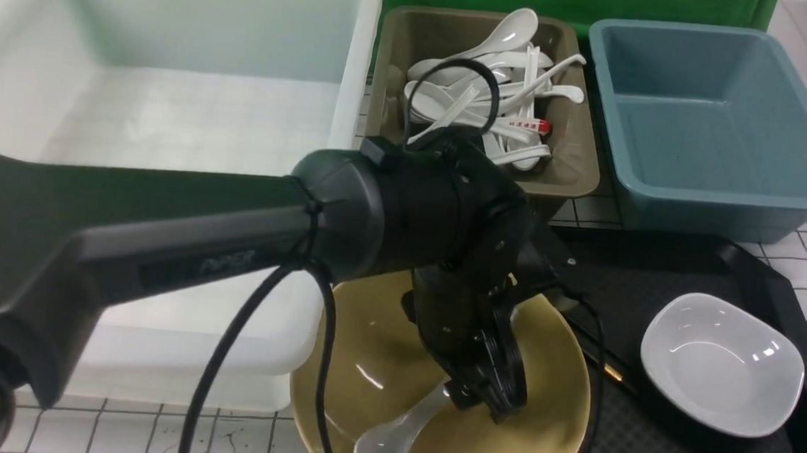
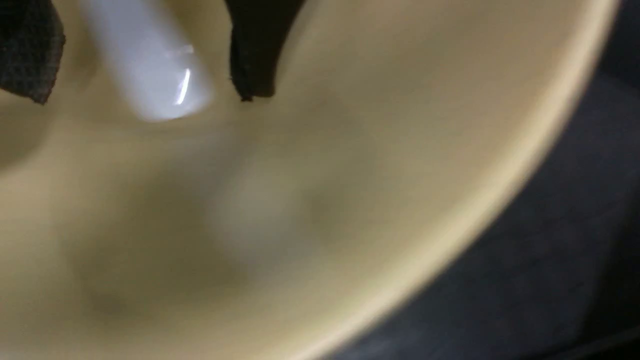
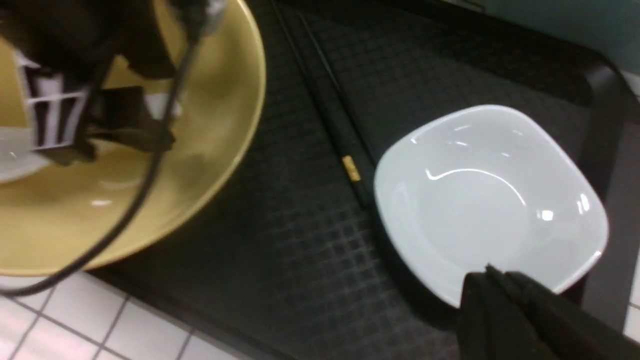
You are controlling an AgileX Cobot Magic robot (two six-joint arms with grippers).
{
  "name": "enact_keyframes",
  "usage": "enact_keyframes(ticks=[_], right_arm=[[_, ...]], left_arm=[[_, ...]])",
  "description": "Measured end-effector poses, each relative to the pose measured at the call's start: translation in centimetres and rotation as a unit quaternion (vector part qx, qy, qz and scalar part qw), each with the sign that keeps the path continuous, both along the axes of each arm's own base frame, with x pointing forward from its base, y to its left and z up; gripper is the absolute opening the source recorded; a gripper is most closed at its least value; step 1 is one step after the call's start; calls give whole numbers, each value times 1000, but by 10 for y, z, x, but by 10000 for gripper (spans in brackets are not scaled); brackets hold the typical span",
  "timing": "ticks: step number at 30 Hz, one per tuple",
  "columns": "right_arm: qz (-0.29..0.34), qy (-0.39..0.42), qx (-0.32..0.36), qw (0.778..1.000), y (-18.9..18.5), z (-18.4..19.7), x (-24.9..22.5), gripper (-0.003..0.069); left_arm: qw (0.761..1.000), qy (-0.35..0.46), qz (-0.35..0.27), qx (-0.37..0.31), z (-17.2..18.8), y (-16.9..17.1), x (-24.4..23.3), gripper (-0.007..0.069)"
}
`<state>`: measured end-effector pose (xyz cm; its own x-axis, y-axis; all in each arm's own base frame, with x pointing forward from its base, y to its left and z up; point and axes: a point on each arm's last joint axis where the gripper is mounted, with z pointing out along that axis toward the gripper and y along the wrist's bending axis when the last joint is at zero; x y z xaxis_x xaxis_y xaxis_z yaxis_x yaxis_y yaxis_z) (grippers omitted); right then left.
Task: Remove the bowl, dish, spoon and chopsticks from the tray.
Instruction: Use the left arm to grab the soup spoon in the middle
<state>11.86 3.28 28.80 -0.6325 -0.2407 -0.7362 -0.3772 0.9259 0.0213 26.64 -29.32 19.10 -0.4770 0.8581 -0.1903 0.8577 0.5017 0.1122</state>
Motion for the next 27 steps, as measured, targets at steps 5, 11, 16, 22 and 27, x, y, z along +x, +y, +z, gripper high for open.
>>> enact_keyframes(ticks=[5, 11, 16, 22, 27], right_arm=[[10, -3, 8, 1000, 2, 1, 0, 43], [12, -5, 7, 1000, 2, 1, 0, 43], [12, -5, 7, 1000, 2, 1, 0, 43], [12, -5, 13, 1000, 3, 1, 0, 43], [13, -3, 40, 999, 6, 3, 0, 43]], left_arm=[[999, -17, 28, 12, 0, 3, 4, 379], [999, 4, 42, 12, -4, 2, 1, 114], [999, 15, 38, -5, 7, 2, -3, 120], [990, -74, 23, -115, 92, -4, 4, 120], [950, -198, 44, -238, 144, -1, 42, 120]])
